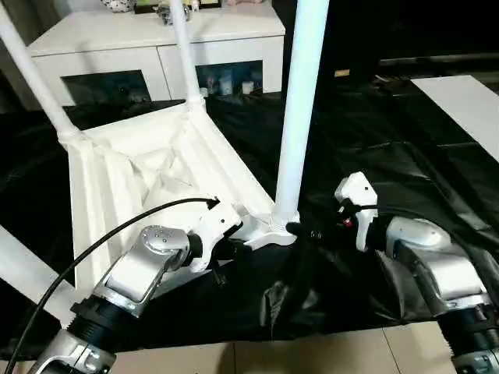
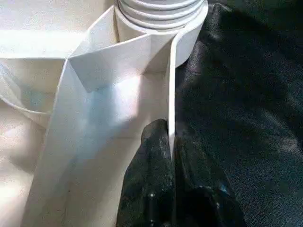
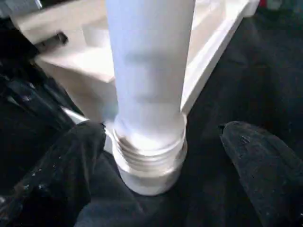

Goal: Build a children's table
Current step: Rotate table base, then rotate leg to tighten

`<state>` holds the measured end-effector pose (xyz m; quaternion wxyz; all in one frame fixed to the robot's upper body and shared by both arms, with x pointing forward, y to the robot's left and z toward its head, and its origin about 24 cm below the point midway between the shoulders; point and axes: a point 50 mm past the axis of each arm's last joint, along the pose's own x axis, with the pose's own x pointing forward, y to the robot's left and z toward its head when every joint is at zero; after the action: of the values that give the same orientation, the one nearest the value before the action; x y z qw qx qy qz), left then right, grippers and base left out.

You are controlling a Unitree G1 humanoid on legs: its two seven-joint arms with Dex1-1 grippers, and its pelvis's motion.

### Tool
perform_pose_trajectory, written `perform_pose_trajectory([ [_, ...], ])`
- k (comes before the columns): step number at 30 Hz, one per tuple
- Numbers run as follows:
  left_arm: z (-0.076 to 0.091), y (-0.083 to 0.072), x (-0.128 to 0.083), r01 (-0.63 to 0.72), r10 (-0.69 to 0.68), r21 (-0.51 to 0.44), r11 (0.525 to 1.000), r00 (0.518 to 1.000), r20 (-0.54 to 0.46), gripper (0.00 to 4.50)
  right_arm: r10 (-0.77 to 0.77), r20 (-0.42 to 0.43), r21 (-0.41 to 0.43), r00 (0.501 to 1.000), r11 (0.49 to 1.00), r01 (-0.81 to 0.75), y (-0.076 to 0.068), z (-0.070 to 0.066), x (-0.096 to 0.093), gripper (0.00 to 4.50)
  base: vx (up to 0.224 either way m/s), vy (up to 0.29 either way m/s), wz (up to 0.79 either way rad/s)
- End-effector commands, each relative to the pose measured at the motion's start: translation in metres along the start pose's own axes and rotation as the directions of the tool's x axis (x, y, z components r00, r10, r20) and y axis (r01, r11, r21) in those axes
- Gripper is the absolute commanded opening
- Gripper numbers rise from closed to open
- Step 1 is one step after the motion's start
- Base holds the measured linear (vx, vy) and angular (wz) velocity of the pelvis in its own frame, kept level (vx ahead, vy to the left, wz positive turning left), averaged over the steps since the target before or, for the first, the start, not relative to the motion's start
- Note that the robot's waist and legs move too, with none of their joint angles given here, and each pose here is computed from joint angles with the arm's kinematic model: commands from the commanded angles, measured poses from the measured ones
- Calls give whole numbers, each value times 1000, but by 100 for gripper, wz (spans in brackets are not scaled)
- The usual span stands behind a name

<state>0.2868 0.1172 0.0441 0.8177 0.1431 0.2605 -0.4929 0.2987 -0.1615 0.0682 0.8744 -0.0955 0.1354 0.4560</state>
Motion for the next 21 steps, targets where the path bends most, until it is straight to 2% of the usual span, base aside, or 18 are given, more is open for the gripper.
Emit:
perform_pose_trajectory([
  [1, -7, -3, 1, 24, -24, -15, 1000, 1000, -20, 0, 6, -7, -46, 1000, 999, -7, -2, 5, 6, 446, 0, 0, 0],
  [5, -7, -3, 0, 26, -26, -10, 1000, 999, -20, 0, 12, -25, -55, 1000, 998, -13, -2, 4, 10, 446, 0, 0, 0],
  [10, -8, -3, 0, 27, -27, -14, 1000, 1000, -11, 0, 18, 4, -36, 1000, 999, -18, -3, 5, 17, 446, 0, 0, 0],
  [17, -9, -3, -1, 17, -17, -15, 1000, 1000, -10, 0, 64, -6, -42, 998, 997, -64, 0, 2, 24, 446, 0, 0, 0],
  [19, -9, -3, -1, 14, -14, -14, 1000, 1000, -10, 0, 67, -11, -44, 998, 997, -67, 0, 1, 25, 416, 0, 0, 0],
  [21, -9, -3, -1, 12, -12, -14, 1000, 1000, -9, 0, 66, -12, -45, 998, 997, -67, 0, 1, 25, 405, 0, 0, 0],
])
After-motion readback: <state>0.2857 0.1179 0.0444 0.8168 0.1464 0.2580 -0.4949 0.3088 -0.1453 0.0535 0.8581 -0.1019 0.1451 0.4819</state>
